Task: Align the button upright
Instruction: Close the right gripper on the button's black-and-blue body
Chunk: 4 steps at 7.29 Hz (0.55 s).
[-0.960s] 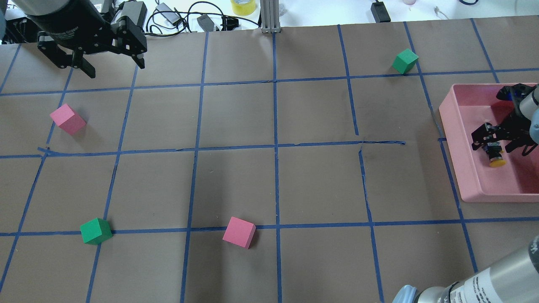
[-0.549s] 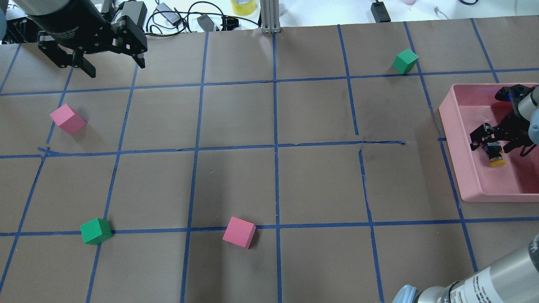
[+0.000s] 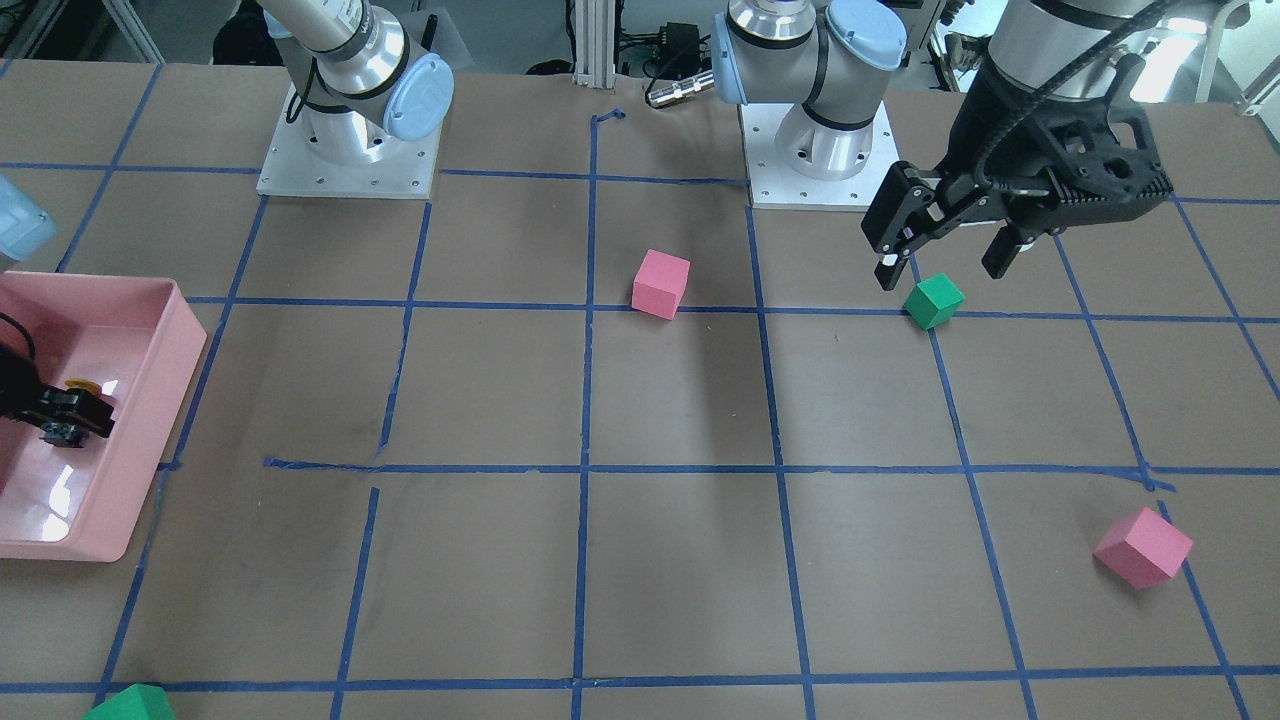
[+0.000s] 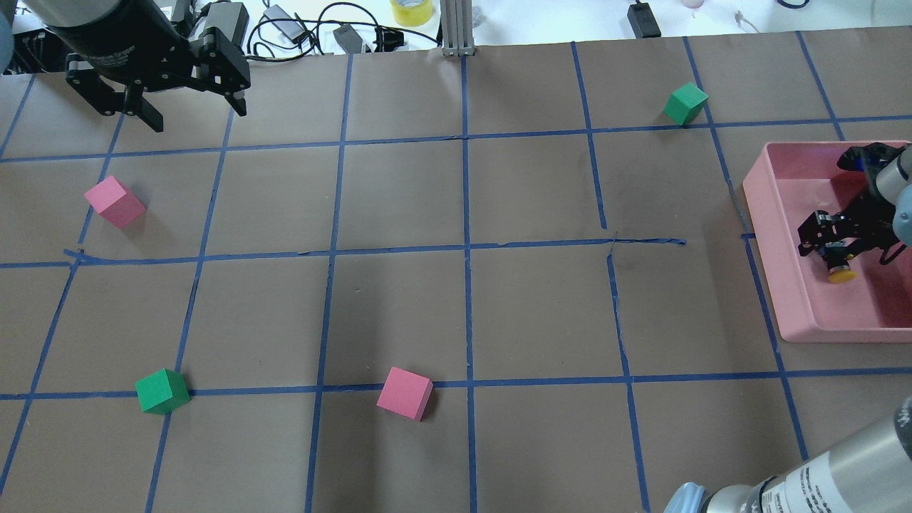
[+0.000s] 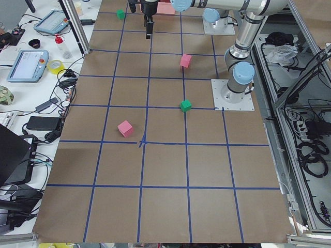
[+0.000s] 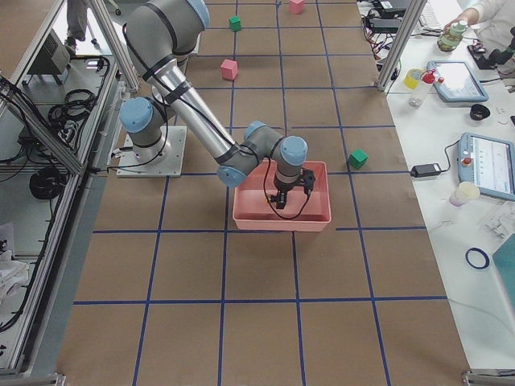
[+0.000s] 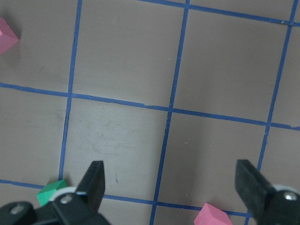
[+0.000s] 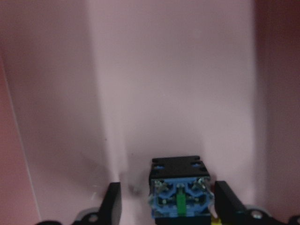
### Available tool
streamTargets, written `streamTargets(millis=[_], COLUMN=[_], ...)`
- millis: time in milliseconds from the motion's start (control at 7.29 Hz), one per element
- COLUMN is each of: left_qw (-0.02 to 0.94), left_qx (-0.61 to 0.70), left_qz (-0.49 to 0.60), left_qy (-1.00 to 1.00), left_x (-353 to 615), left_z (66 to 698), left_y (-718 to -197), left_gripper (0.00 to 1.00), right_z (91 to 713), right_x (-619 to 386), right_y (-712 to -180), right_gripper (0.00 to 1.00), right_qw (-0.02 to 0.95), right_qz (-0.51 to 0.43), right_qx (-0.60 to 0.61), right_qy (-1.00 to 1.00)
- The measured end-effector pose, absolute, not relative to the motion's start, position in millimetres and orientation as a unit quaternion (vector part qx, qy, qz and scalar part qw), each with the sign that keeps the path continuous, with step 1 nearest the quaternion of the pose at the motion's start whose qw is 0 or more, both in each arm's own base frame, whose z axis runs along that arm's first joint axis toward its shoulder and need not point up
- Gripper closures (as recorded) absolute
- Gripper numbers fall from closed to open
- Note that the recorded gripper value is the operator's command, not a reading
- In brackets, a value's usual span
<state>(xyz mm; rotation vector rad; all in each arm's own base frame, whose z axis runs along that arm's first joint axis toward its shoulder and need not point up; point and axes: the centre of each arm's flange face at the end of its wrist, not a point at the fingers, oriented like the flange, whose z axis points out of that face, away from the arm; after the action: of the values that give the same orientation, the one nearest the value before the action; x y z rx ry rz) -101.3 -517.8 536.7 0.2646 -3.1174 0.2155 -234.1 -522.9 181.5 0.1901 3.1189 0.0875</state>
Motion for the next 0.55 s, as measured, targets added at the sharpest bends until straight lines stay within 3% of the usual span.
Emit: streamTargets(millis=[274,549], left_qw=[0.002,0.002], left_qx=[0.084,0.084], left_qz=[0.069,0.069], left_qy=[-0.994,-0.994], left_x=[-101.2,-101.1], left_z=[536.5,536.7], left_y=[-517.8,-517.8], left_gripper=[0.00,0.00], right_z=[184.7,189.9], right_x=[-235.2,-236.7], right_y=[-524.4,-526.2], right_gripper=[1.00,1.00], right_qw=[0.006,0.003], right_qz=[0.025,0.021], right_qx=[0.058,0.058], right_qy=[0.998,0.998])
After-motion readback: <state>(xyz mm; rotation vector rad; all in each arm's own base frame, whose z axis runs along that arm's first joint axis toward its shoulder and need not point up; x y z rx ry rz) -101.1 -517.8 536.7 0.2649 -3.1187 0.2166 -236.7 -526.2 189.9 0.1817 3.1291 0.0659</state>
